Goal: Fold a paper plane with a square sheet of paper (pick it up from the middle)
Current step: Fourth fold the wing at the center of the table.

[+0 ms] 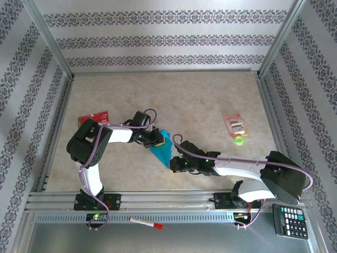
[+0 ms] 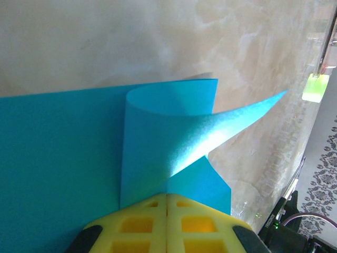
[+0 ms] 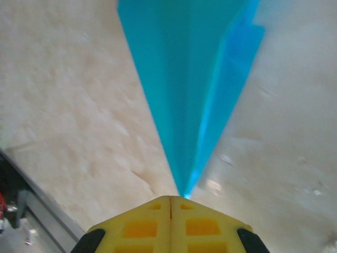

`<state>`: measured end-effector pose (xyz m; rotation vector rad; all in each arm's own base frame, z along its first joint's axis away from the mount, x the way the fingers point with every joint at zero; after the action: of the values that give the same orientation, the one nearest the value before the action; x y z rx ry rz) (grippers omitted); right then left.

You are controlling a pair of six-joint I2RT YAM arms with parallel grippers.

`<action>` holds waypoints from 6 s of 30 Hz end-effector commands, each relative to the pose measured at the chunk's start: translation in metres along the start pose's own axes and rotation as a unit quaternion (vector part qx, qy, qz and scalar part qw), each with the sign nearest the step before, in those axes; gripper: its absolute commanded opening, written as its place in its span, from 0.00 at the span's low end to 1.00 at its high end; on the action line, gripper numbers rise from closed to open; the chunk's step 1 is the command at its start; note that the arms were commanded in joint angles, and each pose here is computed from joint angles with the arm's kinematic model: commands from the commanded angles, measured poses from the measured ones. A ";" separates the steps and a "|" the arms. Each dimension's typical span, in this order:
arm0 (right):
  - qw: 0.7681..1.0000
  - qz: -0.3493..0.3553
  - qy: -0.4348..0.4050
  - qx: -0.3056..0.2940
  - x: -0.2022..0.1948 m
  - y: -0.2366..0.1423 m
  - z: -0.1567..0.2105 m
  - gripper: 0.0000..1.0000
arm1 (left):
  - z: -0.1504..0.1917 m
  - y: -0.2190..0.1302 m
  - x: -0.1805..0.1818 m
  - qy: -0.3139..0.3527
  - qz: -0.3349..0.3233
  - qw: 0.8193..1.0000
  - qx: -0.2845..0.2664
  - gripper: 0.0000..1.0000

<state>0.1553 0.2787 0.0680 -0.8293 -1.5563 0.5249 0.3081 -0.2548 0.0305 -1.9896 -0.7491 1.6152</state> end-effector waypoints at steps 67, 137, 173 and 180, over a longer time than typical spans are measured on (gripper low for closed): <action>0.999 -0.021 -0.008 0.033 0.032 0.026 -0.035 0.00 | 0.014 0.000 0.037 -0.029 -0.070 0.997 0.018 0.07; 0.986 0.107 0.114 0.061 -0.084 0.041 0.019 0.00 | 0.061 -0.031 -0.048 -0.033 0.082 0.996 0.015 0.00; 0.984 0.119 0.115 0.069 -0.089 0.035 0.022 0.00 | 0.070 0.008 -0.018 -0.037 0.001 0.998 0.054 0.00; 0.984 0.118 0.116 0.074 -0.089 0.036 0.024 0.00 | 0.058 0.009 -0.015 0.001 -0.026 0.998 0.050 0.00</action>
<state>0.1736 0.2853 0.0268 -0.7953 -1.3832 0.4718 0.2361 -0.2780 0.0329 -1.8781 -0.6062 1.7101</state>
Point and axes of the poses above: each hand's point on the last joint's axis, 136 mm out from that joint toward the fingers, its own y axis out along the fingers, its own x axis along the line the jaws close on, z = x × y, the point moved 2 cm from there along -y, back along the fingers, and after that the axes turned 13 degrees about y, right-handed, at the moved point
